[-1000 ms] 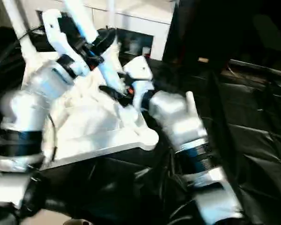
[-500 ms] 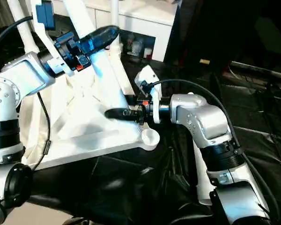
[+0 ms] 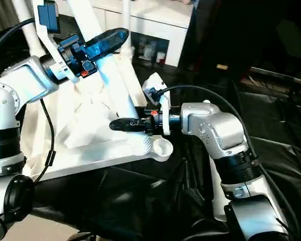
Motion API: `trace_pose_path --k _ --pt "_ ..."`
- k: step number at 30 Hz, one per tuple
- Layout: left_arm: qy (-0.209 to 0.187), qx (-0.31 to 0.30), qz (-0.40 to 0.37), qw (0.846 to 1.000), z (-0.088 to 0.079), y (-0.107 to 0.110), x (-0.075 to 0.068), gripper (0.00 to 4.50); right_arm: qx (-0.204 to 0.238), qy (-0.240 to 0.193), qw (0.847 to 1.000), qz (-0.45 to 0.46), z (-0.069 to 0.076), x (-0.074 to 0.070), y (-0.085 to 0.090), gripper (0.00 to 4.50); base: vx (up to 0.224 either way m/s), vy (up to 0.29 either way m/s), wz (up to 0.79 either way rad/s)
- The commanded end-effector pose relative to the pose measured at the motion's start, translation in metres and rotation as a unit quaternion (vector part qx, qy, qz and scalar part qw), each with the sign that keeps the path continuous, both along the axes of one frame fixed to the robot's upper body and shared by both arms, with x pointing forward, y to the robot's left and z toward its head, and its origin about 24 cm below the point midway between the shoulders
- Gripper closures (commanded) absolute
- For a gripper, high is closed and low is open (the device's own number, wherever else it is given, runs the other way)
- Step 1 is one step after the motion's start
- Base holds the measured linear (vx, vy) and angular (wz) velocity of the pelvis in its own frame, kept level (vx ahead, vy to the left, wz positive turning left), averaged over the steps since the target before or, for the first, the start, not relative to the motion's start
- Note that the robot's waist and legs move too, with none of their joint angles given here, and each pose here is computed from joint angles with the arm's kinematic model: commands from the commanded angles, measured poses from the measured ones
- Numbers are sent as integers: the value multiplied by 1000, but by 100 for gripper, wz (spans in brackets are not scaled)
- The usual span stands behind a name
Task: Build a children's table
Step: Pick table leg
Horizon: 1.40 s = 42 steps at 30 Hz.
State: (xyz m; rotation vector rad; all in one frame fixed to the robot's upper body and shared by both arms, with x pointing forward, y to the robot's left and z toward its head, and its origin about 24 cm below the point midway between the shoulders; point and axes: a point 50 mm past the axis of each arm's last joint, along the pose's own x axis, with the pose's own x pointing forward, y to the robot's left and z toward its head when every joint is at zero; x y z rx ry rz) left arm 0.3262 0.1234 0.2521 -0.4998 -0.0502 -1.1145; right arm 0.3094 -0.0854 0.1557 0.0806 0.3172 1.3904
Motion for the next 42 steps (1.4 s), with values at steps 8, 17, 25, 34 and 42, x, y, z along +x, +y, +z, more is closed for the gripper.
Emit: trace_pose_path --k 8,17,25,34,42 --pt "15 55 81 995 -20 -6 5 216 21 -33 997 -71 -4 2 7 264 0 0 0" --pt "44 79 246 965 -50 -24 13 169 29 -61 984 -162 -9 10 23 264 0 0 0" --pt "64 57 286 954 -55 -29 14 248 12 -83 975 -203 -10 17 26 264 0 0 0" --pt "43 62 285 956 -50 -21 13 269 22 -98 973 -209 -4 21 25 264 0 0 0" --pt "30 43 135 989 -35 -27 0 272 52 -56 988 -131 6 15 15 175 0 0 0"
